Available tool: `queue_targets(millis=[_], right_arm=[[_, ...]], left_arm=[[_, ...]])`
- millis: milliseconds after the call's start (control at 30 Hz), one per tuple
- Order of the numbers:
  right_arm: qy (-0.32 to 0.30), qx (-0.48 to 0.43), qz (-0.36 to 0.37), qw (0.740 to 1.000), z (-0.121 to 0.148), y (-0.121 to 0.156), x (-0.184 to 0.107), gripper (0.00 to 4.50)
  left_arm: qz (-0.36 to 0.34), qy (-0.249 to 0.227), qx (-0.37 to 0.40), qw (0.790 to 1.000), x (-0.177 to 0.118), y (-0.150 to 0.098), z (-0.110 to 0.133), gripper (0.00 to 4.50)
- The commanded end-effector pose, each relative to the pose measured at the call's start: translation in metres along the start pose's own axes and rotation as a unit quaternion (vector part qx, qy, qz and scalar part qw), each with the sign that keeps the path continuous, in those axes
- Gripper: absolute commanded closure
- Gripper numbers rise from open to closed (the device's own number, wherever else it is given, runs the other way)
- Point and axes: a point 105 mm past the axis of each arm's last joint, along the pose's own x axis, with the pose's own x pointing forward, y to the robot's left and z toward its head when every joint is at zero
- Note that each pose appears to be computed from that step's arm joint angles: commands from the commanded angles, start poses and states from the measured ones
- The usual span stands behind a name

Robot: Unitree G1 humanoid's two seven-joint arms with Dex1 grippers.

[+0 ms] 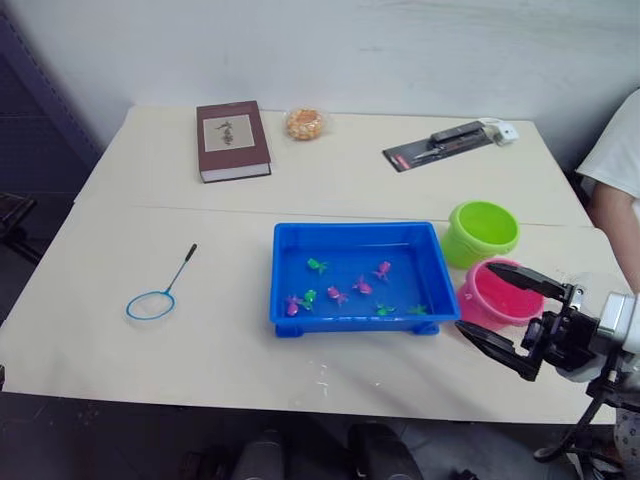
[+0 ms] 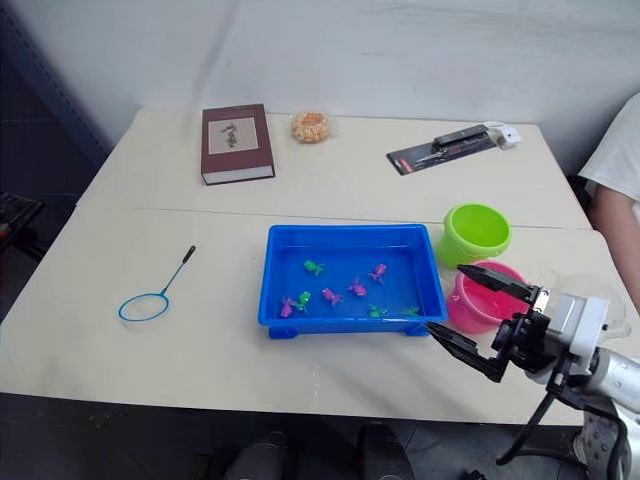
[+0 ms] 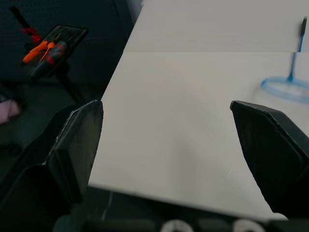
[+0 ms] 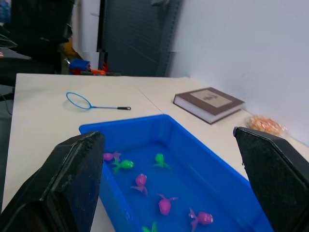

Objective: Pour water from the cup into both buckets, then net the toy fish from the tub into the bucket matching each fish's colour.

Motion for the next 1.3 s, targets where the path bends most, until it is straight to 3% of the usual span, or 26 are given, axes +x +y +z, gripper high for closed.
queue_targets(millis=[33, 67, 200, 333, 500, 633, 900, 1133, 1233, 1300], right_arm=[[-0.013, -0.007, 0.018, 1.000, 0.005, 0.002, 0.006, 0.04], [-0.014, -0.005, 0.019, 1.000, 0.005, 0.002, 0.007, 0.04], [-0.021, -0.020, 0.026, 0.999, 0.003, 0.000, 0.018, 0.04], [-0.029, -0.025, 0.028, 0.999, 0.001, 0.001, 0.026, 0.04], [-0.029, -0.031, 0.034, 0.999, 0.003, 0.003, 0.034, 0.04], [-0.027, -0.033, 0.033, 0.999, 0.003, 0.004, 0.038, 0.04], [-0.023, -0.030, 0.039, 0.999, 0.005, 0.011, 0.036, 0.04], [-0.037, -0.030, 0.068, 0.997, 0.013, 0.021, 0.039, 0.00], [-0.035, -0.029, 0.073, 0.996, 0.015, 0.024, 0.040, 0.00], [-0.037, -0.033, 0.068, 0.996, 0.019, 0.024, 0.040, 0.00]], left_arm=[[-0.060, -0.004, -0.020, 0.998, 0.035, -0.041, 0.027, 0.00], [-0.065, 0.001, -0.025, 0.998, 0.039, -0.046, 0.028, 0.00], [-0.113, 0.102, -0.010, 0.988, 0.083, -0.087, 0.021, 0.00], [-0.155, 0.145, 0.003, 0.977, 0.109, -0.116, 0.015, 0.00], [-0.187, 0.199, 0.012, 0.962, 0.132, -0.133, -0.005, 0.00], [-0.187, 0.212, 0.017, 0.959, 0.161, -0.140, -0.018, 0.00], [-0.243, 0.261, 0.046, 0.933, 0.184, -0.163, -0.049, 0.00], [-0.240, 0.293, 0.040, 0.925, 0.188, -0.160, -0.067, 3.01], [-0.261, 0.273, 0.019, 0.926, 0.189, -0.159, -0.054, 4.38], [-0.289, 0.216, -0.008, 0.933, 0.192, -0.158, -0.025, 4.46]])
